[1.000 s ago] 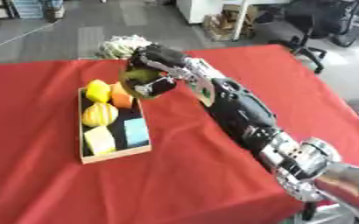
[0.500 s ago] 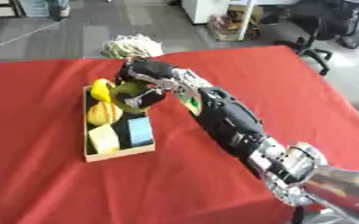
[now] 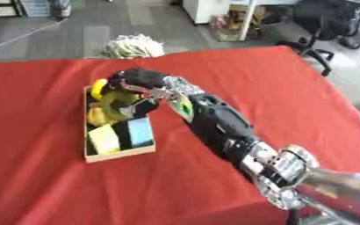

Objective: Pick up objects on the table and place them in the box.

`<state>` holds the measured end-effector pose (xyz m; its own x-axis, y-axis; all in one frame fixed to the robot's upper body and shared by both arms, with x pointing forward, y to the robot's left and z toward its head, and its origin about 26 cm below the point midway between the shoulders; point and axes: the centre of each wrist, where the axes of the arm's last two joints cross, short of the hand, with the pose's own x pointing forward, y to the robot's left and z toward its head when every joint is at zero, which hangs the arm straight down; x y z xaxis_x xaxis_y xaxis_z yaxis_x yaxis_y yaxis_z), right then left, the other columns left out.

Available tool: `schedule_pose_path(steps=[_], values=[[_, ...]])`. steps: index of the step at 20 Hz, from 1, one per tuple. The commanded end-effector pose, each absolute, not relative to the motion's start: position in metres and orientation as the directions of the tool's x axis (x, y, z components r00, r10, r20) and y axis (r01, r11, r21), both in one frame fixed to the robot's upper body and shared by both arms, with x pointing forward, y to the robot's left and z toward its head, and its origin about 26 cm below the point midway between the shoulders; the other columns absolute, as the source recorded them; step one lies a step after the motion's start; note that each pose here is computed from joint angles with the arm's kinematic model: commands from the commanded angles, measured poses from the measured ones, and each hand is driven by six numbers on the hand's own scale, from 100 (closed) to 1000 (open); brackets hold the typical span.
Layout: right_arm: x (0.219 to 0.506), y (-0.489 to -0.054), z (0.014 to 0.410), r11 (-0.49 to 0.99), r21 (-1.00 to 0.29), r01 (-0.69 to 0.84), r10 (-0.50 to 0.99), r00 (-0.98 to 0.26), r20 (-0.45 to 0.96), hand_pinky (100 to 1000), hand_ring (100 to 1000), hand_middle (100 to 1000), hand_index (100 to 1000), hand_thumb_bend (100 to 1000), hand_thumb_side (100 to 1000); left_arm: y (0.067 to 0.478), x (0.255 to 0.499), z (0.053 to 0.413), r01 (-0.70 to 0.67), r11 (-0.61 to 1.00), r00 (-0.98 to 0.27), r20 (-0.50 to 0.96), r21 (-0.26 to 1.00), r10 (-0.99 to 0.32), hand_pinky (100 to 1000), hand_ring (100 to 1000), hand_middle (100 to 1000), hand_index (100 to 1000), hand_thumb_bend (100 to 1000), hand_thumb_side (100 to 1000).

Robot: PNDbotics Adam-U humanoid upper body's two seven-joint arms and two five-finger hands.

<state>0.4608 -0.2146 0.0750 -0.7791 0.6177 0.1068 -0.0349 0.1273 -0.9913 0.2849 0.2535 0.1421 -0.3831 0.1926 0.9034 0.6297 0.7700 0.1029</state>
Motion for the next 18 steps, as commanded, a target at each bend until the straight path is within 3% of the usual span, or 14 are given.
schedule_pose_path(steps=[1,6,18], values=[[0.466,-0.229,0.090,0.091,-0.996,0.013,0.649,-0.759,0.050,750,769,780,876,100,226,0.253,0.285,0.149,0.635,0.763,-0.404,0.895,0.124,0.191,657,530,551,809,100,883],[0.467,-0.246,0.098,0.035,-0.999,-0.011,0.671,-0.741,0.032,825,833,834,912,100,234,0.254,0.285,0.148,0.630,0.767,-0.403,0.895,0.122,0.189,657,530,551,809,100,882],[0.461,-0.281,0.119,0.120,-0.990,-0.070,0.672,-0.728,0.133,814,815,829,919,100,211,0.257,0.284,0.146,0.614,0.780,-0.403,0.897,0.117,0.182,658,530,551,810,100,883]])
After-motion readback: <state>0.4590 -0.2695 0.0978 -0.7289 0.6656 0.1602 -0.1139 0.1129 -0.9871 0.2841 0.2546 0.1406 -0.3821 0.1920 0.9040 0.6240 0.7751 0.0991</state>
